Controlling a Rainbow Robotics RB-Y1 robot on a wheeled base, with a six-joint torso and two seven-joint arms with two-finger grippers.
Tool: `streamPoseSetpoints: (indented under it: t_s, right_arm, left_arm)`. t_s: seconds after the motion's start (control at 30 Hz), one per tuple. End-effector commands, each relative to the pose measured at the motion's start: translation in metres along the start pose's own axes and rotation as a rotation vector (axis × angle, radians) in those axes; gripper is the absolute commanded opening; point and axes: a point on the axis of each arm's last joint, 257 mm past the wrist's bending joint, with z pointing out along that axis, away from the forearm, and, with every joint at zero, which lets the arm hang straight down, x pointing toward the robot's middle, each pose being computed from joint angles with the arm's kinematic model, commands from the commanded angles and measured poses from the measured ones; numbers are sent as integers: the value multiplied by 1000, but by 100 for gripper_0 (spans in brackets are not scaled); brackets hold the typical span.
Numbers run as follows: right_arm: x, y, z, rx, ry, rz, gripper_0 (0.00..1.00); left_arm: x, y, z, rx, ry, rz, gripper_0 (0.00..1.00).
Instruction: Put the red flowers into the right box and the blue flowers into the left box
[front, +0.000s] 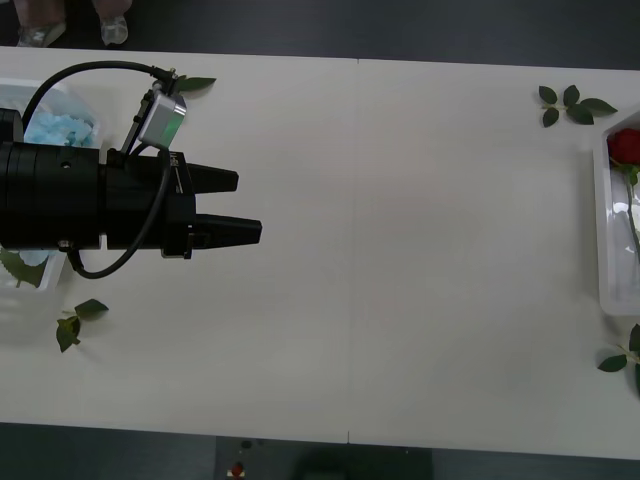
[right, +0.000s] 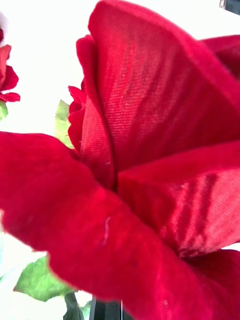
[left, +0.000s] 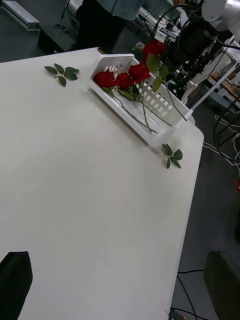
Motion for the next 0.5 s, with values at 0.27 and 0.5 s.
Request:
streamPoseSetpoints:
  t_s: [0.27,0.5]
  right_arm:
    - [-23,-10,-15,18,-58,-26,98]
    - [-24,-5,-15,0,-64,-29,100]
  left_arm:
    - [1,-5,-1,2,5,43,100]
    - [1,-5,-1,2,5,43,100]
